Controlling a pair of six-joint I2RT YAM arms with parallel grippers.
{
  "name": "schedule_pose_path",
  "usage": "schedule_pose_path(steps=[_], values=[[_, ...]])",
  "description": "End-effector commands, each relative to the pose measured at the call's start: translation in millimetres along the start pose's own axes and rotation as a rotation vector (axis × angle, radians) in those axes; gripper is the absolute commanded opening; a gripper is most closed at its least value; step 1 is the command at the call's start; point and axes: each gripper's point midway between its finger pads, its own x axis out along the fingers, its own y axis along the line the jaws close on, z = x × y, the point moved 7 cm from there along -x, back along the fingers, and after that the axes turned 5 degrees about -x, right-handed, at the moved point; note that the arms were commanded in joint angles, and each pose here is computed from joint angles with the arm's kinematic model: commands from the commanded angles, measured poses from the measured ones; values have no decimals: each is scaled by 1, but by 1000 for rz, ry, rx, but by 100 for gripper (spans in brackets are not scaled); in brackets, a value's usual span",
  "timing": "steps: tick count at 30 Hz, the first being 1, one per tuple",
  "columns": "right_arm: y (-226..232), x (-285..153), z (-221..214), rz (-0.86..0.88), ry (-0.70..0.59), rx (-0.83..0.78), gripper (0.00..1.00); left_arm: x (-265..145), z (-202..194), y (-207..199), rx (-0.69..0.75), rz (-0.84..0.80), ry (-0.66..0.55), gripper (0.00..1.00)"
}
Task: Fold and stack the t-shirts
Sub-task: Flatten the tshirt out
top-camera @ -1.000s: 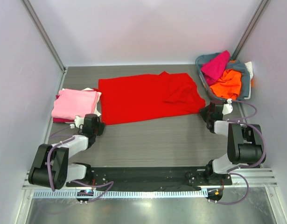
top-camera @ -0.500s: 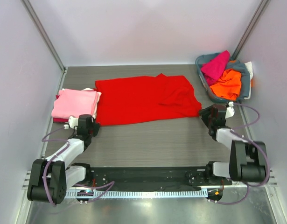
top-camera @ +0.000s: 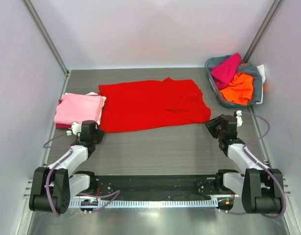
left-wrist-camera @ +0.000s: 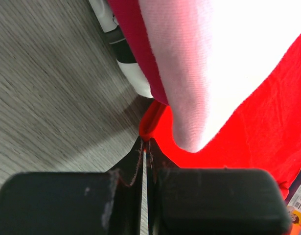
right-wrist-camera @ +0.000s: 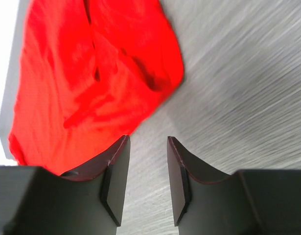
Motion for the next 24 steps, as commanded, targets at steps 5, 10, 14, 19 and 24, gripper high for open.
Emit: schedule_pose_path(steps=[5, 10, 14, 19, 24], values=[[21, 18, -32, 35, 103, 1, 40, -2, 4, -2, 18, 2, -9, 0], [16, 34, -30, -17, 40, 15, 47, -3, 5, -3, 29, 1, -6, 0], [12, 48, -28, -56, 14, 12, 47, -2, 4, -3, 29, 2, 3, 0], [5, 65, -28, -103, 5, 32, 43, -1, 6, -3, 27, 3, -1, 0], [-2, 73, -19, -141, -27, 39, 41, 1, 8, -3, 28, 7, 7, 0]])
